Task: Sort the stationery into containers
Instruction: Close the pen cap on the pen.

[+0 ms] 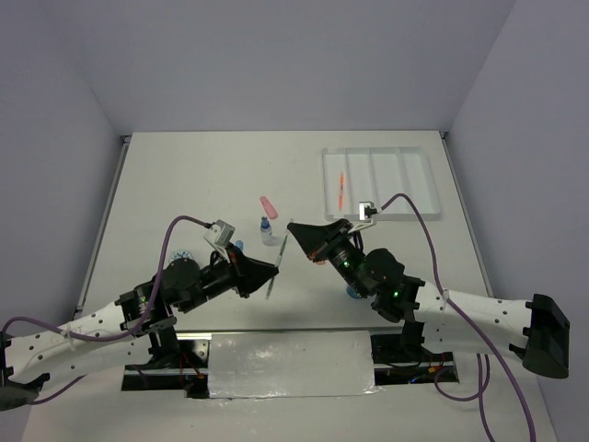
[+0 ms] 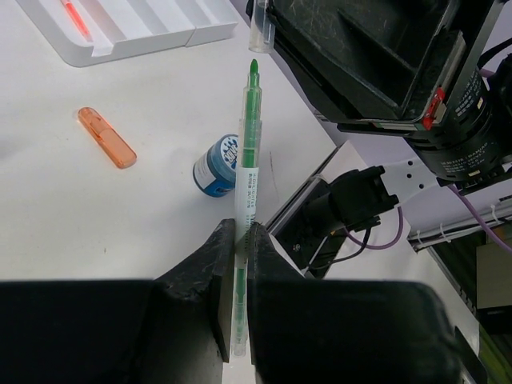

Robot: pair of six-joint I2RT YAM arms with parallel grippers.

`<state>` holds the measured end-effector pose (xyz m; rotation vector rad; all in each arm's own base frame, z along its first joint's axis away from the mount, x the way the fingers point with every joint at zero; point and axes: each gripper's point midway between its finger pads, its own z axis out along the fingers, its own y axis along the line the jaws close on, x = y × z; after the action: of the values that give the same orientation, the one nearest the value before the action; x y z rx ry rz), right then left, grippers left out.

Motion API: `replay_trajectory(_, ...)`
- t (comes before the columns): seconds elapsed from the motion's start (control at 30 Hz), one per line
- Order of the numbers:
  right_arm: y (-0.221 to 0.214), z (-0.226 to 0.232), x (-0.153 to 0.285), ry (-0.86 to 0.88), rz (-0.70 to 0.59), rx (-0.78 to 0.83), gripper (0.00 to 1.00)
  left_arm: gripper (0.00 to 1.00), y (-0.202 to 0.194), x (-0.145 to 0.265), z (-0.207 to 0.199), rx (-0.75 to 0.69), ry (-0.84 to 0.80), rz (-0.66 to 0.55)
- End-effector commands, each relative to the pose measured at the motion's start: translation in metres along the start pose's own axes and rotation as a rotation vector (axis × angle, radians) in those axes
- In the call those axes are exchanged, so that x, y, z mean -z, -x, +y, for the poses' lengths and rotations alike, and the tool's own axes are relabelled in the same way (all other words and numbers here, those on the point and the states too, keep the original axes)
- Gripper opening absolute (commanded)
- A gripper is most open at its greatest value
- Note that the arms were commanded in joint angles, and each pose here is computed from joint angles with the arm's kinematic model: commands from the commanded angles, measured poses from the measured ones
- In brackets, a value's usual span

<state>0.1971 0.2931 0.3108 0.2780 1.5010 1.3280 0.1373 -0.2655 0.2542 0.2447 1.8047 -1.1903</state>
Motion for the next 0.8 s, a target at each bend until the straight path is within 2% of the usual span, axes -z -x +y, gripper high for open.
replay_trajectory(0.0, 0.003, 0.011, 0.002, 0.043, -0.009, -0.016, 0.00, 0.00, 0.026, 0.004, -0.016, -0.007, -0.036, -0.074)
replay_trajectory(0.77, -0.011, 0.000, -0.003, 0.014, 0.027, 0.043, 0.00, 0.00, 0.035, 0.009, -0.021, -0.012, -0.050, -0.099)
